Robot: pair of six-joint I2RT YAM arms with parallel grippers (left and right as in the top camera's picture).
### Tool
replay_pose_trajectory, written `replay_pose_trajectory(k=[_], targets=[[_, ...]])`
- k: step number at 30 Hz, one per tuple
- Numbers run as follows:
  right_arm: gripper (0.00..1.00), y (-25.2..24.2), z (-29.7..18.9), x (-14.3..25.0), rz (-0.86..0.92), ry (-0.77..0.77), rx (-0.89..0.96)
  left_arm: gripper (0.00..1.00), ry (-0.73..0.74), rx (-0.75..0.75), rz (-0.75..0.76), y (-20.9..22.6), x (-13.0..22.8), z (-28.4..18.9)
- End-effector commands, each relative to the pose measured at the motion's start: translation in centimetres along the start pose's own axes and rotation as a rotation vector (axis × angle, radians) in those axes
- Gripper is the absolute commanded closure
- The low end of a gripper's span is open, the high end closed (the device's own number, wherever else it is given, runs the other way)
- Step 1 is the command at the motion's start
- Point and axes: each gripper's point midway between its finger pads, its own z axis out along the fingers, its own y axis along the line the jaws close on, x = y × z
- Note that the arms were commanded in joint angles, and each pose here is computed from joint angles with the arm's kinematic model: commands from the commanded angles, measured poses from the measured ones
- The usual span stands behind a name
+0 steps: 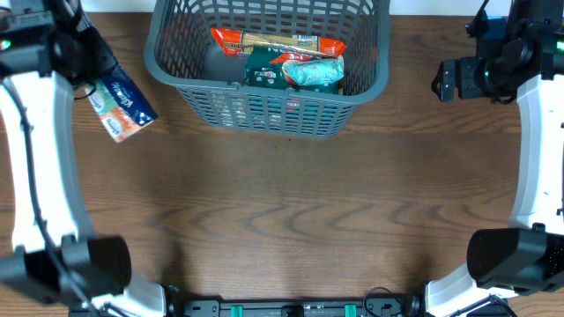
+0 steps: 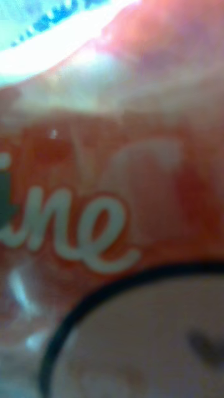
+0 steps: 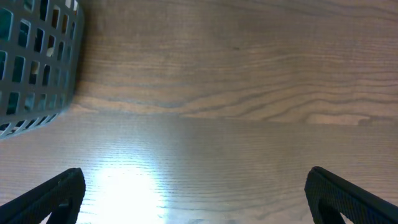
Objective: Pack container
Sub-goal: 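Lift the tissue strip into the basket and release it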
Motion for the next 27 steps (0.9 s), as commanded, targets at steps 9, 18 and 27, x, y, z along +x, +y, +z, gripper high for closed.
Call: replay_pose_trajectory(k=[9, 18, 27], targets=[[0.01, -0.1, 0.1, 0.0, -0.015, 0.004, 0.003, 0.94, -0.546, 0.228, 0.671, -8.5, -1.8, -19.2], [0.01, -0.1, 0.1, 0.0, -0.015, 0.003, 0.003, 0.94, -0.852, 0.333, 1.340, -20.1, 0.4, -22.4], [0.01, -0.1, 0.1, 0.0, -0.015, 0.004, 0.002, 0.94, -0.856, 0.295, 1.692, -28.8, 0.9, -11.6]])
